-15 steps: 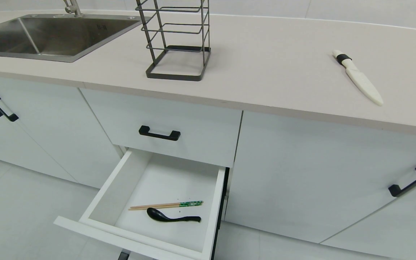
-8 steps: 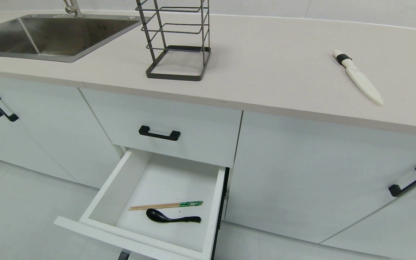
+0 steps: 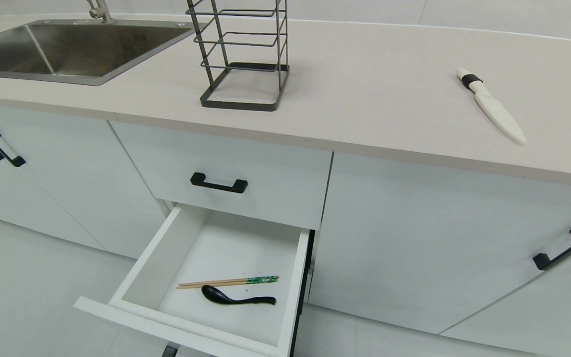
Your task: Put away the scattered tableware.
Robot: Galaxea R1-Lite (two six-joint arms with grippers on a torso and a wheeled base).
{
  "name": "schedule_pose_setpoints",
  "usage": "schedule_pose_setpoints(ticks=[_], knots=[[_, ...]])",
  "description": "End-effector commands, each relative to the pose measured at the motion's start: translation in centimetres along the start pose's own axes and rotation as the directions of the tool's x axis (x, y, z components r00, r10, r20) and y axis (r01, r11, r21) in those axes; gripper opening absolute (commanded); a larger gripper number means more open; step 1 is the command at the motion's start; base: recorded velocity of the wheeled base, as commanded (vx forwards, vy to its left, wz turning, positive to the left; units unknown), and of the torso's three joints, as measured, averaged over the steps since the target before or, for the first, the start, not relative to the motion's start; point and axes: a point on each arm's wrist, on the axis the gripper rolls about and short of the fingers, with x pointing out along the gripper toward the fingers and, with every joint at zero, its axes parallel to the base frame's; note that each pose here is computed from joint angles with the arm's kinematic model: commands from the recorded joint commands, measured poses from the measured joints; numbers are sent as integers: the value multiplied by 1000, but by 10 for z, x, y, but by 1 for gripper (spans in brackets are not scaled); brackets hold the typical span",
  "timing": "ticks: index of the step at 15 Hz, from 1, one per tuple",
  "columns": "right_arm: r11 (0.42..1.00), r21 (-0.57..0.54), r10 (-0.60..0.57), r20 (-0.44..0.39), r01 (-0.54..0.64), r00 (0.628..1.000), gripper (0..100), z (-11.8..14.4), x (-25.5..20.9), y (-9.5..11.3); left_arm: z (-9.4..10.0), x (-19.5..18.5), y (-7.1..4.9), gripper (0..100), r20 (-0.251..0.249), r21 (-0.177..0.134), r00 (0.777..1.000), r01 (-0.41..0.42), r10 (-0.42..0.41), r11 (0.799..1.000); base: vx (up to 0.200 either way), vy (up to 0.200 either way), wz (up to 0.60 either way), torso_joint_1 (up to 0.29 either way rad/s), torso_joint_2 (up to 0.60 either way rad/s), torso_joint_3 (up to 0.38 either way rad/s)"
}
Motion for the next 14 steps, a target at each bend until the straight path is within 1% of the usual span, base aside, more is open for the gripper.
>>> schedule_pose_setpoints(ticks=[1,2,3,4,5,6,7,8,9,10,11,12,13,14], knots=[[1000,1,0,-3,0,1000,100,0,0,0,-2,18,3,100,-220,-108,970,77,-99,991,0,0,0,0,0,0],[1000,1,0,-3,0,1000,100,0,0,0,-7,26,3,100,-306,-145,938,124,-163,982,0,0,0,0,0,0],[1000,1,0,-3,0,1000,100,0,0,0,-19,37,3,100,-416,-199,874,182,-252,963,0,0,0,0,0,0],[1000,1,0,-3,0,1000,100,0,0,0,-32,45,2,100,-511,-260,792,230,-335,938,0,0,0,0,0,0],[1000,1,0,-3,0,1000,100,0,0,0,-42,53,0,100,-580,-315,709,259,-401,913,0,0,0,0,0,0],[1000,1,0,-3,0,1000,100,0,0,0,-48,60,-1,100,-638,-352,633,268,-439,897,0,0,0,0,0,0],[1000,1,0,-3,0,1000,100,0,0,0,-52,63,-2,100,-666,-364,596,264,-448,893,0,0,0,0,0,0],[1000,1,0,-3,0,1000,100,0,0,0,-62,72,-4,100,-737,-391,494,246,-461,887,0,0,0,0,0,0],[1000,1,0,-3,0,1000,100,0,0,0,-65,76,-5,100,-760,-398,457,235,-462,887,0,0,0,0,0,0],[1000,1,0,-3,0,1000,100,0,0,0,-72,88,-6,100,-808,-403,382,196,-448,894,0,0,0,0,0,0],[1000,1,0,-3,0,1000,100,0,0,0,-77,97,-7,100,-831,-390,355,175,-427,904,0,0,0,0,0,0],[1000,1,0,-3,0,1000,100,0,0,0,-79,100,-7,100,-842,-381,346,165,-415,910,0,0,0,0,0,0],[1000,1,0,-3,0,1000,100,0,0,0,-83,103,-7,100,-864,-360,320,147,-389,921,0,0,0,0,0,0],[1000,1,0,-3,0,1000,100,0,0,0,-91,108,-7,100,-898,-326,272,116,-345,938,0,0,0,0,0,0]])
